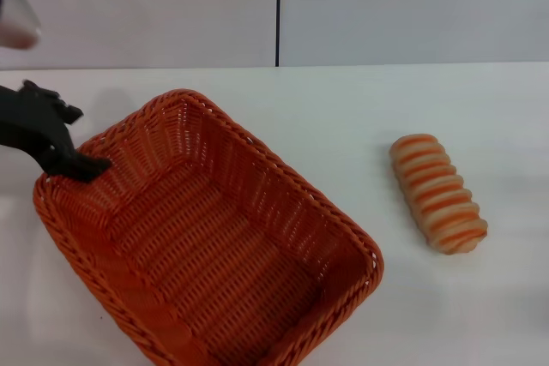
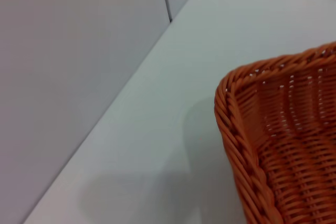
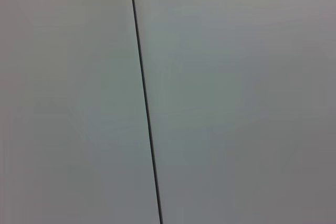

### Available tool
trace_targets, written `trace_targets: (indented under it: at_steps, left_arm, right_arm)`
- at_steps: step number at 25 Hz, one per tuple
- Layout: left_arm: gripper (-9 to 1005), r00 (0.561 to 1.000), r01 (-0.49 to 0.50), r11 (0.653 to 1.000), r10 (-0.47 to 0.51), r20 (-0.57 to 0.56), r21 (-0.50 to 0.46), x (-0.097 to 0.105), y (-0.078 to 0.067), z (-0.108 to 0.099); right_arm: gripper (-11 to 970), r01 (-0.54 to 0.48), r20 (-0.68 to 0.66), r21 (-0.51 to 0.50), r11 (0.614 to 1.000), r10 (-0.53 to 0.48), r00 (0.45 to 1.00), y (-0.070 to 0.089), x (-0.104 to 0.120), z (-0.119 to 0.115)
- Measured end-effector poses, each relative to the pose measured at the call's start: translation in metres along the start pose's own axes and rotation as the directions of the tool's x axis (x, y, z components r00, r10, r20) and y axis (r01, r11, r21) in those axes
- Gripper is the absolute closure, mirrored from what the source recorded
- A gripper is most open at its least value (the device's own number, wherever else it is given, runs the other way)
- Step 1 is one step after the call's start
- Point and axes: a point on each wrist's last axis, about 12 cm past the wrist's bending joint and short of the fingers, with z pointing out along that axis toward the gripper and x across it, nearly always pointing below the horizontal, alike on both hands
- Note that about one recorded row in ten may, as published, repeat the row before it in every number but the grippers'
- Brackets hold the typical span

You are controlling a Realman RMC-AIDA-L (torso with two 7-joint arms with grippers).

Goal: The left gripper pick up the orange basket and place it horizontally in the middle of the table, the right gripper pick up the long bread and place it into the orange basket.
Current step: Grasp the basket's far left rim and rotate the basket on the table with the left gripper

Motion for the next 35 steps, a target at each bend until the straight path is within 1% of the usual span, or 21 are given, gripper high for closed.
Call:
trace_targets:
  at_steps: [4,13,15,18,19,26,29,32,33,35]
  left_arm:
    - [240,1.000,-0.015,1.000,0.015,-0.016,0.013,-0.002,-0.006,0.011]
    - [252,0.999,-0.033,0.999,0.034,-0.028,0.034,-0.006,-0.013,0.019]
    - [255,0.999,-0.022,0.998,0.025,-0.046,0.055,-0.007,-0.016,0.025]
    - [259,0.998,-0.023,0.998,0.026,-0.052,0.060,-0.007,-0.018,0.027]
    - [260,0.998,-0.034,0.997,0.038,-0.057,0.068,-0.010,-0.020,0.029]
    - [269,0.996,-0.047,0.995,0.052,-0.066,0.084,-0.017,-0.025,0.031]
    - [273,0.994,-0.065,0.995,0.070,-0.078,0.076,-0.022,-0.030,0.032]
    - [420,0.994,-0.068,0.995,0.073,-0.080,0.070,-0.024,-0.030,0.032]
    - [469,0.994,-0.065,0.996,0.070,-0.088,0.054,-0.026,-0.031,0.032]
    - [641,0.994,-0.057,0.998,0.061,-0.094,0.037,-0.027,-0.030,0.033]
  right_arm:
    - [310,-0.003,-0.005,-0.001,1.000,0.003,1.000,0.001,0.001,0.001]
    - [312,-0.004,-0.011,0.005,1.000,0.004,1.000,0.000,0.001,-0.002]
    - [312,-0.004,-0.011,0.007,1.000,0.004,1.000,0.000,0.001,-0.002]
    - [313,-0.004,-0.013,0.011,1.000,0.004,1.000,-0.001,0.001,-0.003]
    - [313,-0.003,-0.012,0.012,1.000,0.003,1.000,-0.001,0.001,-0.003]
    - [315,0.000,-0.011,0.017,1.000,0.001,1.000,-0.003,0.001,-0.003]
    - [316,0.001,-0.011,0.019,1.000,-0.001,1.000,-0.004,0.001,-0.003]
    - [316,0.002,-0.011,0.019,1.000,-0.002,1.000,-0.004,0.001,-0.003]
    - [317,0.002,-0.011,0.020,1.000,-0.002,1.000,-0.004,0.001,-0.003]
    - [317,0.004,-0.009,0.021,1.000,-0.003,1.000,-0.004,0.000,-0.002]
